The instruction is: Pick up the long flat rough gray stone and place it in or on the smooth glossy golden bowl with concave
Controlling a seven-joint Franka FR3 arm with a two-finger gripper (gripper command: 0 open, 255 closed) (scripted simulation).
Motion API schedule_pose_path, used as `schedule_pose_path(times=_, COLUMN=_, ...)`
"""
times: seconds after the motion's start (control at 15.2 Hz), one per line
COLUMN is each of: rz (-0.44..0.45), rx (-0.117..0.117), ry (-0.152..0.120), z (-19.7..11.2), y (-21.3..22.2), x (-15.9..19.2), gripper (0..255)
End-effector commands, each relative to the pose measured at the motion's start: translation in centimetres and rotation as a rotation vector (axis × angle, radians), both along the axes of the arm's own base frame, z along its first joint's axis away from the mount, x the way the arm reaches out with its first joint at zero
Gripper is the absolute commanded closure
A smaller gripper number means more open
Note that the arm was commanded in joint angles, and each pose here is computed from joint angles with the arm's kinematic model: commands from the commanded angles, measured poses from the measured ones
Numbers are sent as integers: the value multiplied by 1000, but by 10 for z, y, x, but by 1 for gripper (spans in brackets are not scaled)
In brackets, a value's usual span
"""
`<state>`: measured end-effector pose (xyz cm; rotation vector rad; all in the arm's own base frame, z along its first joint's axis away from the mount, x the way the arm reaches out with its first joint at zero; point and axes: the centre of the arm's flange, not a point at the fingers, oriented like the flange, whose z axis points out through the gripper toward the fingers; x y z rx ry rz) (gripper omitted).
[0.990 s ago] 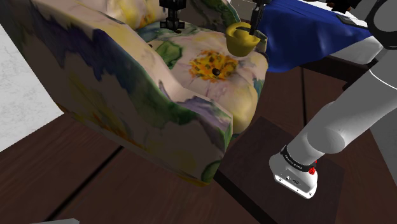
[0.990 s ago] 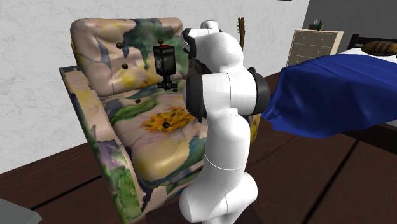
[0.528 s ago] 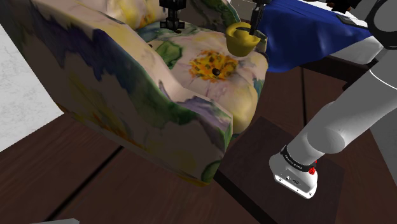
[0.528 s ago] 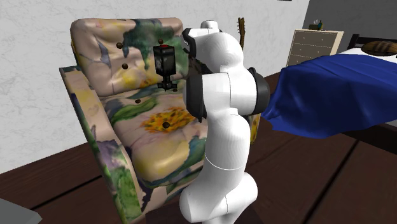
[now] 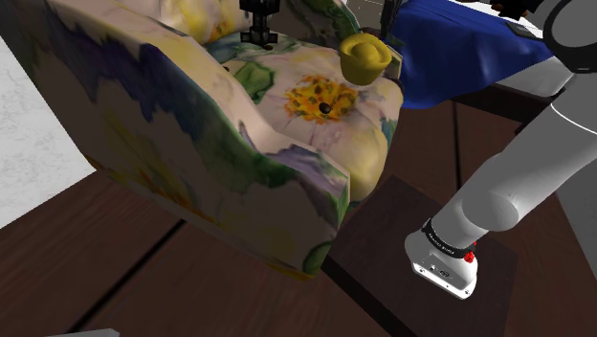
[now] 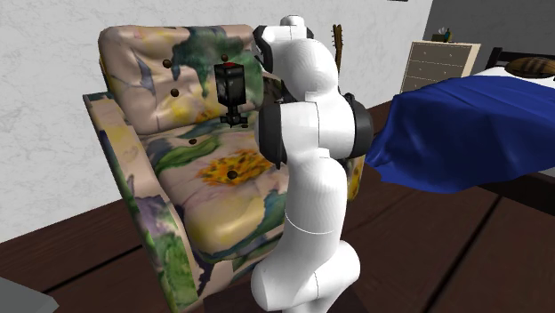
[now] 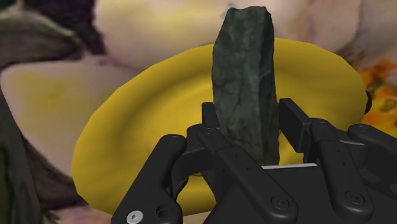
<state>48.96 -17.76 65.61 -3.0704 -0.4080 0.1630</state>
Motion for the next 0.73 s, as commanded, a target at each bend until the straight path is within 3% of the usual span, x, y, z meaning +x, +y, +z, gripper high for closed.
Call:
schedule_pose_path(times=0.0, rz=0, rx=0, ry=0, z=10, y=-2, x=0, gripper=255)
schedule_pose_path(times=0.53, rz=0, rx=0, ry=0, z=51, y=-2, x=0, gripper=255)
schedule_pose_path(times=0.66, rz=0, rx=0, ry=0, z=58, y=-1, x=25, gripper=255)
